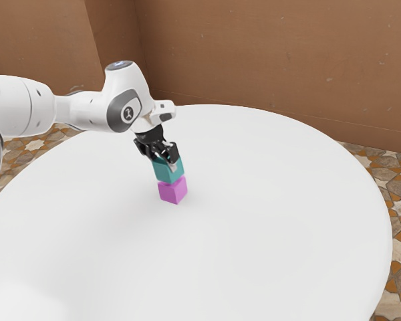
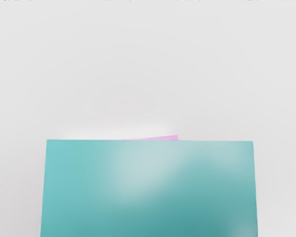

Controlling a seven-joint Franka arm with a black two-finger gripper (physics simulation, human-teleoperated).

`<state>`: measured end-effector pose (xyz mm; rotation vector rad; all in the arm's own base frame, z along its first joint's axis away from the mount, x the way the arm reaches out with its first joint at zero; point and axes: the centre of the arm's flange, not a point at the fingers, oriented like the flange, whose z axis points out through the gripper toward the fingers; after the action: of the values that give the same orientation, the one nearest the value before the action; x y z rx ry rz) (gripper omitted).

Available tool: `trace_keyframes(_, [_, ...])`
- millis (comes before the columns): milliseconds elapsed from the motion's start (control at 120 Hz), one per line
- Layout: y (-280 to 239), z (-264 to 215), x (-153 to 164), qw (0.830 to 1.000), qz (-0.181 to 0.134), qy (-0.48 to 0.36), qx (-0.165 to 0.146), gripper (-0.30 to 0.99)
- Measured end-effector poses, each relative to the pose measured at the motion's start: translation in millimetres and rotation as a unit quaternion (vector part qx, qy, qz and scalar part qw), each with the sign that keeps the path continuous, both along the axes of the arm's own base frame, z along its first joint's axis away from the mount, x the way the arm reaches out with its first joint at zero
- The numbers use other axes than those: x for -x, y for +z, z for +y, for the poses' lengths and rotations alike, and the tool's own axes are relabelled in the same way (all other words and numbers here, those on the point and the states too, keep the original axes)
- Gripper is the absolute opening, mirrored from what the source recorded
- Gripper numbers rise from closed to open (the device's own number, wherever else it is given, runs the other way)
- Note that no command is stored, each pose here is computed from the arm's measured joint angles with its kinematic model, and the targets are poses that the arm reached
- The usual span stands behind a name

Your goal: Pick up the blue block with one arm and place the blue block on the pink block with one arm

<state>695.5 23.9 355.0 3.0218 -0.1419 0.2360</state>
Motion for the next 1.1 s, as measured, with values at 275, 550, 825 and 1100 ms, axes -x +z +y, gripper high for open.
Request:
trace_keyframes(275, [-3,1,0,1.0,0.0,0.005,0.001,0.41])
trace_keyframes(550, [6,3,-1,1.0,-0.006,0.008,0.001,0.61])
trace_keyframes(825, [68,-4,14,1.0,-0.005,0.0,-0.012,0.67])
trace_keyframes(1100, [74,-2,21,1.0,0.015,-0.001,-0.015,0.69])
